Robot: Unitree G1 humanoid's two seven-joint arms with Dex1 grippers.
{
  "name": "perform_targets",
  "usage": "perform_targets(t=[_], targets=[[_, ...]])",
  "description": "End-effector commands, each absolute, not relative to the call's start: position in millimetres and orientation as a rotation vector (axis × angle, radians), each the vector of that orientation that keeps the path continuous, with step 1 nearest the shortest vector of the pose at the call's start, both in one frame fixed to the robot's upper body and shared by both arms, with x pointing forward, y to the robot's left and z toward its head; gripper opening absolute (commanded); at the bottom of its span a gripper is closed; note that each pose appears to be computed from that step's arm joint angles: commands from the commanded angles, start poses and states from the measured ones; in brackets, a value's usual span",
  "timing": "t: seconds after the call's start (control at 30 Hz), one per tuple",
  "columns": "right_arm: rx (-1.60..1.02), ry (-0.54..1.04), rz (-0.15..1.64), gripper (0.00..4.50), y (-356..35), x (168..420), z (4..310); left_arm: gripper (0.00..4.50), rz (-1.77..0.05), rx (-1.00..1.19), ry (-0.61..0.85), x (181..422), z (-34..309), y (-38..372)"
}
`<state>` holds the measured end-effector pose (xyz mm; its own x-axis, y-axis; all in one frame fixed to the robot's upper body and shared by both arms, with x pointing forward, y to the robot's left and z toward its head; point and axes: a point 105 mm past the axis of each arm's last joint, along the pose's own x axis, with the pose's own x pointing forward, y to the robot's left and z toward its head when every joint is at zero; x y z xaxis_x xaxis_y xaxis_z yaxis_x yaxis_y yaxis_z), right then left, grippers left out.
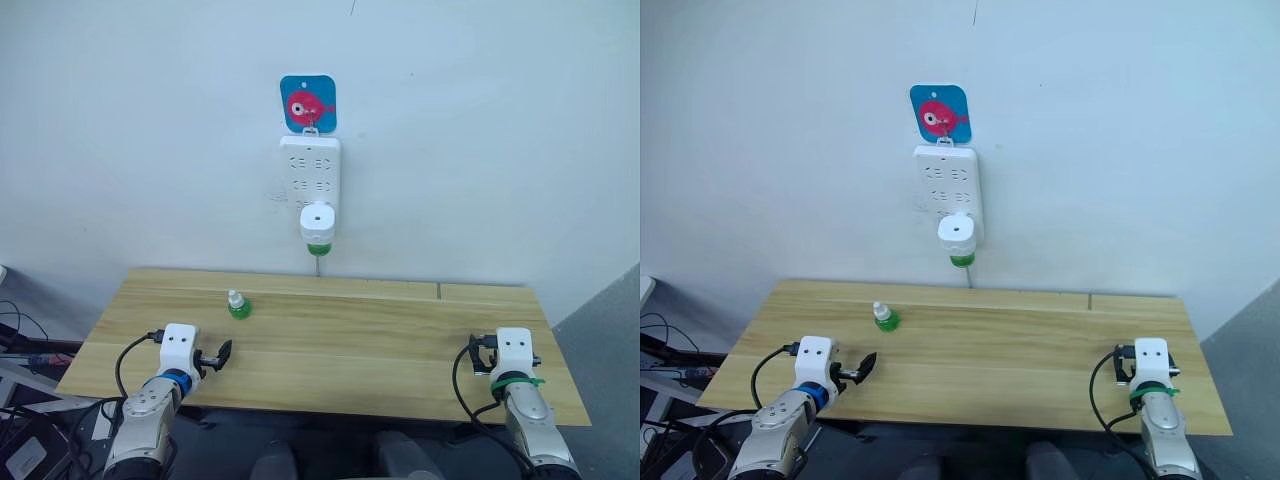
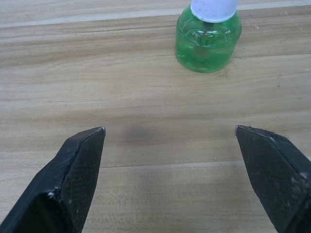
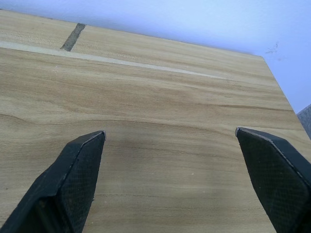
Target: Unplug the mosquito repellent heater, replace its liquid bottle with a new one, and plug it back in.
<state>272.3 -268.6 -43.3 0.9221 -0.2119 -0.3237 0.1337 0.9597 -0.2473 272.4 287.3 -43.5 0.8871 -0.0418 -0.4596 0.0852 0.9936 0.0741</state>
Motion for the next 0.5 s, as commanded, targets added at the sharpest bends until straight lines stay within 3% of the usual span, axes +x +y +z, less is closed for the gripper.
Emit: perform_targets(t=[0.03, 0.5], targets=[[-0.223, 0.291, -0.2, 4.48, -273.0, 279.4, -26.2, 4.5, -0.044, 0.14, 0.434, 277.2, -30.8, 294.3], [-0.23, 0.289, -0.214, 4.48, -278.8, 282.7, -24.6, 4.5, -0.006, 0.134, 0.422, 276.8, -30.3, 300.9]])
